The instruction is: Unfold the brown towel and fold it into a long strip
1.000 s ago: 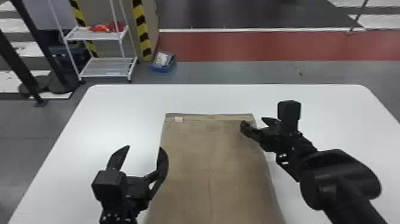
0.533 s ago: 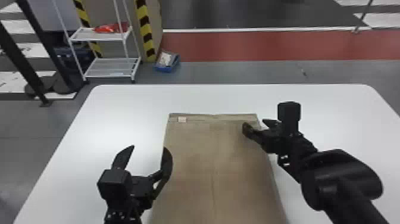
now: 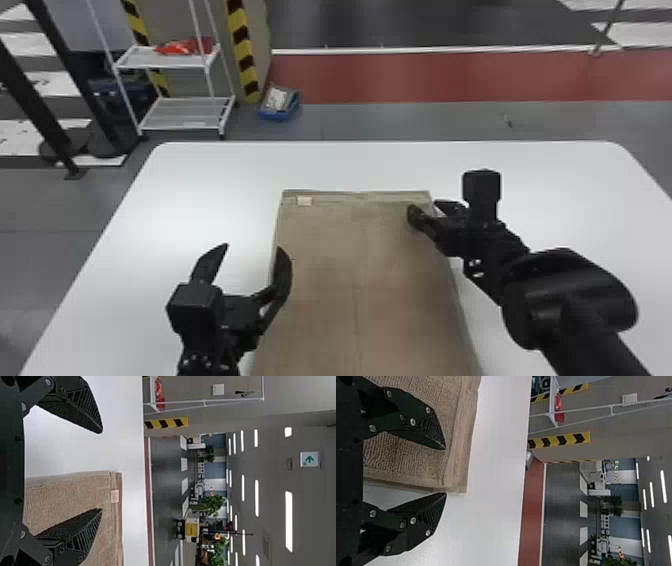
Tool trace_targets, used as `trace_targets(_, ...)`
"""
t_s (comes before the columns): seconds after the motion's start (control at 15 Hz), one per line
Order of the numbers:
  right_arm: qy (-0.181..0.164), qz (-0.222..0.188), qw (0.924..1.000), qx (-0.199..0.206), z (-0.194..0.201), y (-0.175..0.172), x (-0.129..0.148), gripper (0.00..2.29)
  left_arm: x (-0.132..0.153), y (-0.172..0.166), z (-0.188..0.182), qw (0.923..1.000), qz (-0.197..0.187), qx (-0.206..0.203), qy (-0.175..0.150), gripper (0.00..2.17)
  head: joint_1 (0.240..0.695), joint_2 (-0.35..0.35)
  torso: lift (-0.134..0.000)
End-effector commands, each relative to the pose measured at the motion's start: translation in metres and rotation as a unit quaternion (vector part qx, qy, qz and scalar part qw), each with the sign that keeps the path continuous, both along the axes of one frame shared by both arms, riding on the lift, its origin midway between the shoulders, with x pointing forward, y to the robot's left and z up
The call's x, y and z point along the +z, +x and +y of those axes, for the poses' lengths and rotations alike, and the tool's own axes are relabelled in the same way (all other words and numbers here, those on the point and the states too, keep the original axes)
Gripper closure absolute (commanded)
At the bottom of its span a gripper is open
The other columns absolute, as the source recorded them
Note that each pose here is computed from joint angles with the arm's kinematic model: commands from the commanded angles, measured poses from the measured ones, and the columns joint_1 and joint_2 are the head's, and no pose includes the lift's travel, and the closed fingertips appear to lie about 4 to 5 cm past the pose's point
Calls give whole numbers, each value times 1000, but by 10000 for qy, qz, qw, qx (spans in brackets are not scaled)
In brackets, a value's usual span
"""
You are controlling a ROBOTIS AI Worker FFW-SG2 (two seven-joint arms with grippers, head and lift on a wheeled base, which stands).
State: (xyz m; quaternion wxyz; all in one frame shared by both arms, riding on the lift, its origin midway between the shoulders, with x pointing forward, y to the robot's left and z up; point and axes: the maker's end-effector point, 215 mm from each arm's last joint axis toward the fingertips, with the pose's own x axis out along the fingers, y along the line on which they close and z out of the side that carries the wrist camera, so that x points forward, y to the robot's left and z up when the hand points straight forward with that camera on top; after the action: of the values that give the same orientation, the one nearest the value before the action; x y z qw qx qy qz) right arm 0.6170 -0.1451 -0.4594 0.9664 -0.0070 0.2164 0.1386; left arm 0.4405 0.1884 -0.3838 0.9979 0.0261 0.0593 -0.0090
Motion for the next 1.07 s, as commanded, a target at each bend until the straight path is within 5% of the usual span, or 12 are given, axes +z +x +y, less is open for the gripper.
trace_targets(0.0,-5,1,10000,1,1,0,0,583,-1,1,-1,10000,11,-7,3,198,695,45,-123)
trace_targets(1.0,-62,129,9999,-45,0,-4,-9,768,-5,1,-4,9999,83,-61,21,198,695,42,-123)
